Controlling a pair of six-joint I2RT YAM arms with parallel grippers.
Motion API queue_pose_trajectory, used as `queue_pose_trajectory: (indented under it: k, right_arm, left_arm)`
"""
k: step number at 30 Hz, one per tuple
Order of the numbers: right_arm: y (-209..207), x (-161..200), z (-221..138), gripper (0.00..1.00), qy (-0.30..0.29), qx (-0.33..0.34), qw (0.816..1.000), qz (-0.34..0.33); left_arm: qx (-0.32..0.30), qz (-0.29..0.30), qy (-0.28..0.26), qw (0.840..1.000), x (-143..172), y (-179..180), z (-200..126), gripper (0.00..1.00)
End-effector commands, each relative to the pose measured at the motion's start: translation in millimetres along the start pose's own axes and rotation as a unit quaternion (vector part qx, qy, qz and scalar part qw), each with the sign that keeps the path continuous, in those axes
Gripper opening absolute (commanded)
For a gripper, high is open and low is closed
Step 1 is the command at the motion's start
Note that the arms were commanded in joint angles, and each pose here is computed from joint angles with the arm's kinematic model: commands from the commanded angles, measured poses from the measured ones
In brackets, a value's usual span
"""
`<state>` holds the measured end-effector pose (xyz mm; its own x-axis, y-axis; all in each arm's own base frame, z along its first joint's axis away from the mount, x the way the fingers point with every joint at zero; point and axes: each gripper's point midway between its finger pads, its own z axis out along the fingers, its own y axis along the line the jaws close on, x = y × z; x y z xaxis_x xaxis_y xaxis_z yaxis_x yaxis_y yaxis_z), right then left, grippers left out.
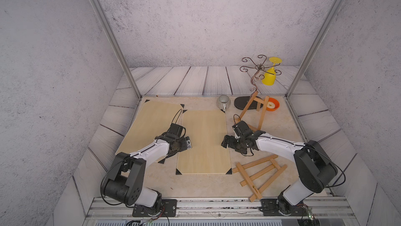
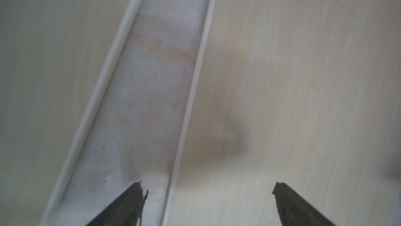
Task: Assemble the easel
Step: Adjust the drawing board at the center of the board, then pick up the drawing board from the center of the board.
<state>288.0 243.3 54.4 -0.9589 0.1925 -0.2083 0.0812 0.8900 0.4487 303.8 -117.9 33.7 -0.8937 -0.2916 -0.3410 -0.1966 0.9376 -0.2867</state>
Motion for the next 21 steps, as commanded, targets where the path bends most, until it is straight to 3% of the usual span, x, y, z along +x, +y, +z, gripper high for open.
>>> queue_pose_trajectory:
  k: [1, 17, 21]
  right_arm:
    - [3.7, 1.1, 11.4, 0.99, 0.018, -0.007, 1.0, 0.009]
    - [16.4, 28.5, 35.8, 0.99, 0.077, -0.056, 0.995, 0.033]
    - [12.0, 21.3, 35.5, 0.99, 0.064, -0.044, 0.996, 0.034]
  left_arm:
    - [0.015, 0.006, 0.003, 1.0, -4.2, -2.4, 6.1, 0.97]
    - [0.037, 0.015, -0.001, 0.999, -6.8, 0.6, 14.8, 0.97]
    - [0.062, 0.018, 0.011, 0.998, -5.2, -8.4, 20.0, 0.97]
